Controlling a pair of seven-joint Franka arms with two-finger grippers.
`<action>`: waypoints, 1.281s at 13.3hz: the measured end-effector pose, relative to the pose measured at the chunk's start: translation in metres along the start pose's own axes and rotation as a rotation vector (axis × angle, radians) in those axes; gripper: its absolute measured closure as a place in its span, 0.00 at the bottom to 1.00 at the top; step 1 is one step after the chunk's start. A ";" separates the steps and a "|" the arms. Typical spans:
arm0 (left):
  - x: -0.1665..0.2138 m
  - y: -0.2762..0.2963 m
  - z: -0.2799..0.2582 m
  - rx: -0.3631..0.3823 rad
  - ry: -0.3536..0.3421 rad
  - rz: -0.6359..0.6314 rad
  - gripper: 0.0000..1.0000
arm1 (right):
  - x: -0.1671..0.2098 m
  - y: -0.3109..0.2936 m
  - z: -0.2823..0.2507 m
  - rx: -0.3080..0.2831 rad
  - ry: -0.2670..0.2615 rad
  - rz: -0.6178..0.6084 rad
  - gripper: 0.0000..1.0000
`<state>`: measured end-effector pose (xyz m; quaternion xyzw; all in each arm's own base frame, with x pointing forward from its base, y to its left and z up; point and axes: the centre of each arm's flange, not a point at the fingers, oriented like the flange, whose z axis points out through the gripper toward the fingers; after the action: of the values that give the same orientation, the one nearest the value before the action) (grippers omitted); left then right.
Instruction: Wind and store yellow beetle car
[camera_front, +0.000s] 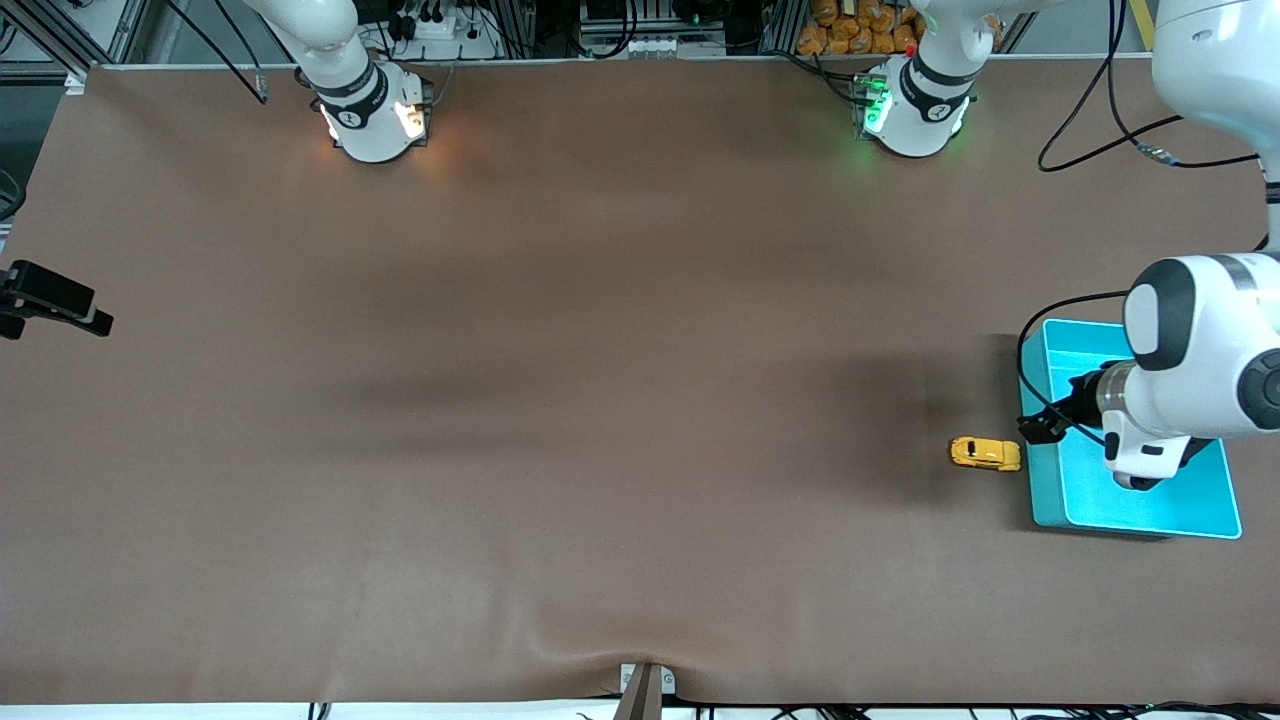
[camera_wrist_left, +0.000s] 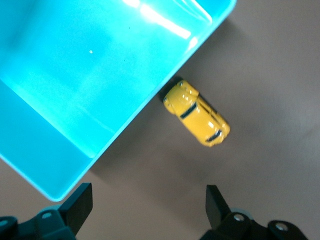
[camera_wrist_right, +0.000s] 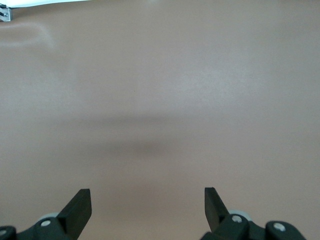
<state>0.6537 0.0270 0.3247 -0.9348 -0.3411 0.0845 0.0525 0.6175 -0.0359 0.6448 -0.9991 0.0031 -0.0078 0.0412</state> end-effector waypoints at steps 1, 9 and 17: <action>0.000 0.001 0.009 -0.015 0.016 -0.055 0.00 | 0.000 -0.003 0.000 0.001 0.000 -0.005 0.00; 0.001 0.011 0.075 -0.134 0.075 -0.569 0.00 | 0.002 -0.024 0.005 -0.042 -0.012 -0.032 0.00; 0.007 0.021 0.126 -0.152 0.062 -0.750 0.00 | -0.008 -0.025 -0.013 -0.087 0.005 -0.034 0.00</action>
<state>0.6478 0.0205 0.1974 -0.7484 -0.6629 0.0058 0.0208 0.6092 -0.0119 0.6595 -0.9998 -0.0136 -0.0109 -0.0023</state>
